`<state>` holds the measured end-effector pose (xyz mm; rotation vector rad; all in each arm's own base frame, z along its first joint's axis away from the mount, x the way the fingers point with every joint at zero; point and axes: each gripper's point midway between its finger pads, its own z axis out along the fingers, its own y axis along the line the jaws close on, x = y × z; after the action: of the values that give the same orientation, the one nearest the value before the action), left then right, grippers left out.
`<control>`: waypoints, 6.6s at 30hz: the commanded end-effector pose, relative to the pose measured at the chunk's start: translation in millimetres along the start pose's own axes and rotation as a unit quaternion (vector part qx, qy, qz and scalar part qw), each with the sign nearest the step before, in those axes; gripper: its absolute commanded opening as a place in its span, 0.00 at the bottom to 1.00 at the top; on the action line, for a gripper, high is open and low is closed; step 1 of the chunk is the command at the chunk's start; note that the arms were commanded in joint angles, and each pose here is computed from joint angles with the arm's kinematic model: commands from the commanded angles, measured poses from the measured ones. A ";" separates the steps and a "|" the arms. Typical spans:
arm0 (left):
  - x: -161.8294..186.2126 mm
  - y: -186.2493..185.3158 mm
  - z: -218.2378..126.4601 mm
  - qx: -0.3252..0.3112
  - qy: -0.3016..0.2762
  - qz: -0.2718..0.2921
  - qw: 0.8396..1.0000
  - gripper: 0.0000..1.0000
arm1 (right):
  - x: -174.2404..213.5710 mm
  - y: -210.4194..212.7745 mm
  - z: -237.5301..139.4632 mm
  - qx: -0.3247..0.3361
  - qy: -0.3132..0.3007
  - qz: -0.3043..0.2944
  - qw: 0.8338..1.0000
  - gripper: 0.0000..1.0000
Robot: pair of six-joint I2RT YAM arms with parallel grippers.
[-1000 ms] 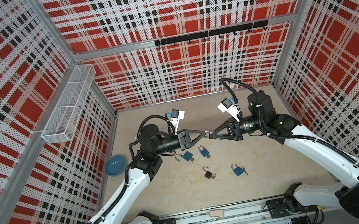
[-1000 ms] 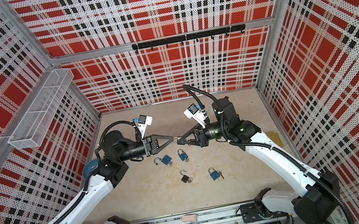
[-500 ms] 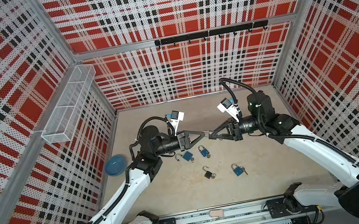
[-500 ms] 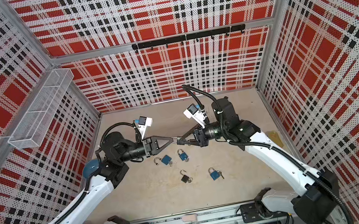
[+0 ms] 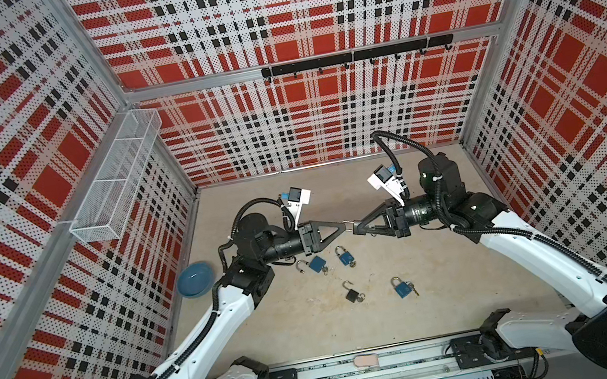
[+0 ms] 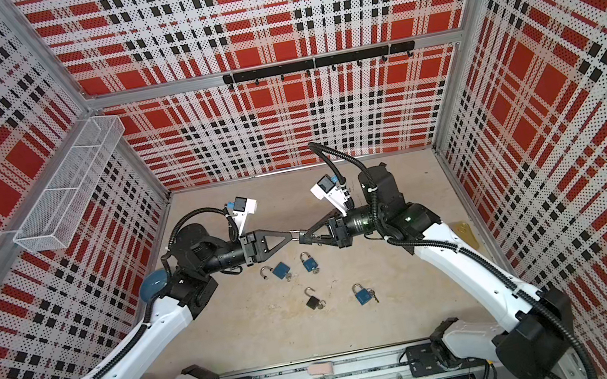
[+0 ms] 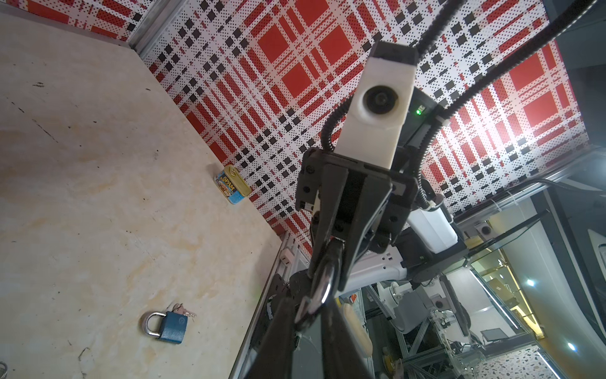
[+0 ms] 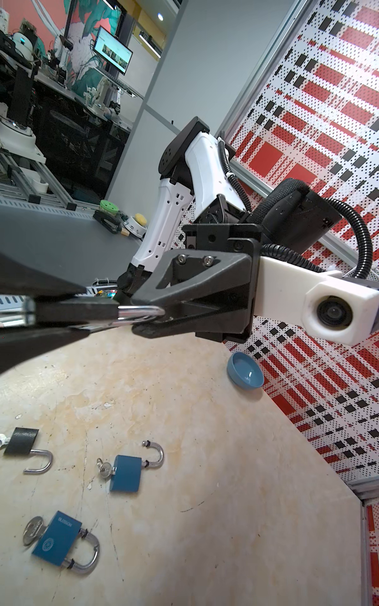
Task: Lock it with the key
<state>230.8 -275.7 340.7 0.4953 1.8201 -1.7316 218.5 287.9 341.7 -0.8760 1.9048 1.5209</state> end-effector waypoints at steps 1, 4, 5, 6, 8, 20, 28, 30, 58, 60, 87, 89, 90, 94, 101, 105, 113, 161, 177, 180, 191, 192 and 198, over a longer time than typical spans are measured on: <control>-6.2 -15.7 -4.1 0.022 -0.009 0.017 1.000 0.21 | -8.0 4.9 -0.5 -0.013 -0.010 -0.022 1.000 0.00; -6.7 -15.6 -3.9 0.023 -0.009 0.016 1.000 0.21 | -7.9 5.0 -0.2 -0.014 -0.010 -0.022 1.000 0.00; -6.4 -14.2 -3.4 0.022 -0.009 0.015 1.000 0.20 | -7.6 4.8 -0.2 -0.014 -0.010 -0.022 1.000 0.00; -5.5 -13.3 -3.0 0.022 -0.007 0.013 1.000 0.19 | -7.8 5.3 -0.3 -0.014 -0.010 -0.022 1.000 0.00; -4.5 -11.8 -2.2 0.021 -0.006 0.011 1.000 0.16 | -8.0 5.7 -0.6 -0.014 -0.010 -0.023 1.000 0.00; -0.3 -2.8 -0.2 0.013 -0.006 0.010 1.000 0.00 | -12.6 18.4 -0.9 -0.055 -0.018 -0.013 0.998 0.00; -1.6 -3.7 3.5 0.012 -0.009 0.023 1.000 0.00 | -12.5 24.3 -0.3 -0.082 -0.016 0.007 0.996 0.00; 0.8 -4.2 6.8 0.014 -0.004 0.023 1.000 0.00 | -13.3 24.4 0.2 -0.085 -0.018 0.007 0.996 0.00; 41.4 -7.9 43.3 0.030 0.043 0.004 0.999 0.00 | -24.9 12.4 6.7 -0.080 -0.037 0.017 0.996 0.00; 44.2 -8.6 44.7 0.032 0.045 0.003 0.998 0.00 | -25.3 12.0 7.4 -0.080 -0.038 0.018 0.996 0.00; -19.3 -21.2 -15.6 0.022 -0.025 0.038 0.999 0.00 | -1.8 0.3 -0.1 -0.037 -0.045 0.021 0.998 0.50; -21.7 -21.3 -19.5 0.020 -0.028 0.038 0.999 0.00 | -2.0 1.9 -4.2 -0.039 -0.051 0.023 0.998 0.50; -22.4 -21.5 -21.1 0.019 -0.029 0.038 0.999 0.00 | -3.1 3.5 -6.6 -0.044 -0.057 0.023 0.997 0.49; -21.0 -19.2 -21.7 0.017 -0.027 0.035 0.999 0.00 | -6.9 7.3 -10.8 -0.058 -0.067 0.023 0.996 0.41; -20.5 -20.1 -21.3 0.018 -0.027 0.033 0.999 0.00 | -11.2 3.5 -7.7 -0.060 -0.066 0.023 0.996 0.42; -20.4 -22.3 -21.4 0.019 -0.028 0.034 0.999 0.00 | -14.5 1.3 -5.1 -0.062 -0.063 0.025 0.996 0.37; -18.6 -20.4 -17.5 0.019 -0.025 0.031 0.999 0.00 | -17.3 1.8 -3.7 -0.069 -0.061 0.024 0.995 0.23; -21.8 -13.4 -6.6 0.006 -0.036 0.032 0.999 0.00 | -11.0 4.5 0.0 -0.093 -0.042 0.036 0.994 0.00; -27.5 -9.0 -32.6 -0.006 -0.042 0.035 0.998 0.00 | -0.1 -8.0 -12.7 -0.018 -0.051 0.031 0.998 0.00; -25.3 -4.0 -33.4 -0.011 -0.038 0.032 0.999 0.00 | 1.1 -15.2 -18.3 0.002 -0.057 0.037 0.998 0.00; 15.4 57.3 0.6 -0.068 0.040 -0.011 0.997 0.00 | 7.9 -77.4 -78.2 0.141 -0.132 0.106 0.975 0.00; 21.3 63.6 7.4 -0.070 0.052 -0.015 0.996 0.00 | 10.0 -83.4 -83.2 0.159 -0.136 0.112 0.971 0.00; 43.7 97.5 55.8 -0.066 0.121 -0.033 0.990 0.00 | 22.0 -105.0 -101.7 0.229 -0.145 0.131 0.954 0.00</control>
<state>260.8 -311.5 232.2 0.5192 2.1742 -1.6575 280.2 181.5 289.8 -0.2281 2.0638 1.2764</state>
